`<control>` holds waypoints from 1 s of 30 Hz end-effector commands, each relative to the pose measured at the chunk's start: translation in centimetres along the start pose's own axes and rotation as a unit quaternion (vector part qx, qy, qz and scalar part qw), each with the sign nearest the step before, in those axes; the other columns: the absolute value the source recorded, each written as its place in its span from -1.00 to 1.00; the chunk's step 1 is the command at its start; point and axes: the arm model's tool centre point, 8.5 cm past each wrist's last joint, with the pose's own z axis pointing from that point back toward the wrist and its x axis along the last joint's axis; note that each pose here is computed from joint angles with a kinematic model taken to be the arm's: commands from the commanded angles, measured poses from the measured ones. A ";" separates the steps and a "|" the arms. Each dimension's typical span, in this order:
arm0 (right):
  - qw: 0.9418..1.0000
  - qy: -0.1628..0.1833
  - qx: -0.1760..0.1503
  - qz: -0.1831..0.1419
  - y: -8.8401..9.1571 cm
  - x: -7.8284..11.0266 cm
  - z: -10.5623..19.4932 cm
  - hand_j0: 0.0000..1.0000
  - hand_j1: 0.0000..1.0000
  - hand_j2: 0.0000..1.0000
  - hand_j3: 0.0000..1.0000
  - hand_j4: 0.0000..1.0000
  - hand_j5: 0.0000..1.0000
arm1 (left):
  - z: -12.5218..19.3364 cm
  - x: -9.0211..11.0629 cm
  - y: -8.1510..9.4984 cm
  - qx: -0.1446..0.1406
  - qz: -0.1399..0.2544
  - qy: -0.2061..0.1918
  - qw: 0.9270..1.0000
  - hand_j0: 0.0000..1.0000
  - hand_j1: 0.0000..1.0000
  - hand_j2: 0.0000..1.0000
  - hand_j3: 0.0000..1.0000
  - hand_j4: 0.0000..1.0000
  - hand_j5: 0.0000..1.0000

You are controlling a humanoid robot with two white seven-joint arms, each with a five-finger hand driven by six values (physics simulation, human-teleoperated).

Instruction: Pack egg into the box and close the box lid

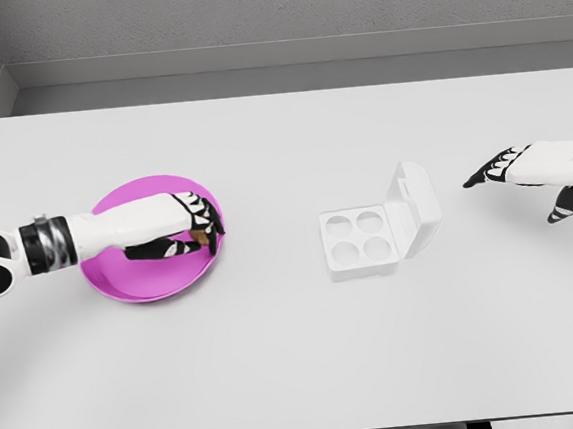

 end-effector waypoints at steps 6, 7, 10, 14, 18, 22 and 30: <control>1.000 0.000 -0.001 -0.002 0.0 0.0 0.1 1.00 1.00 1.00 1.00 1.00 1.00 | -1.4 0.7 1.2 0.017 -0.003 -0.017 1.000 -0.11 -0.11 -0.11 -0.11 -0.11 -0.11; 1.000 0.001 -0.001 -0.002 0.0 0.0 0.1 1.00 1.00 1.00 1.00 1.00 1.00 | -1.5 0.7 1.4 0.019 -0.004 -0.018 1.000 -0.11 -0.11 -0.11 -0.11 -0.11 -0.11; 1.000 0.000 -0.001 -0.002 0.0 0.0 0.1 1.00 1.00 1.00 1.00 1.00 1.00 | -2.0 1.0 1.9 0.025 -0.007 -0.025 0.999 -0.11 -0.11 -0.11 -0.11 -0.11 -0.11; 1.000 0.001 -0.001 -0.002 0.0 0.0 0.1 1.00 1.00 1.00 1.00 1.00 1.00 | -3.0 1.6 2.2 0.033 -0.007 -0.036 0.999 -0.11 -0.11 -0.11 -0.11 -0.11 -0.11; 1.000 0.000 -0.001 -0.002 0.0 0.0 0.1 1.00 1.00 1.00 1.00 1.00 1.00 | -4.2 2.3 2.2 0.041 -0.003 -0.051 0.998 -0.10 -0.10 -0.10 -0.10 -0.10 -0.10; 1.000 0.000 -0.001 -0.002 0.0 0.0 0.1 1.00 1.00 1.00 1.00 1.00 1.00 | -5.1 2.8 2.3 0.044 -0.003 -0.060 0.997 -0.10 -0.10 -0.10 -0.10 -0.10 -0.10; 1.000 0.000 -0.001 -0.002 0.0 0.0 0.1 1.00 1.00 1.00 1.00 1.00 1.00 | -7.7 4.6 2.5 0.045 -0.005 -0.092 0.995 -0.10 -0.10 -0.10 -0.10 -0.10 -0.10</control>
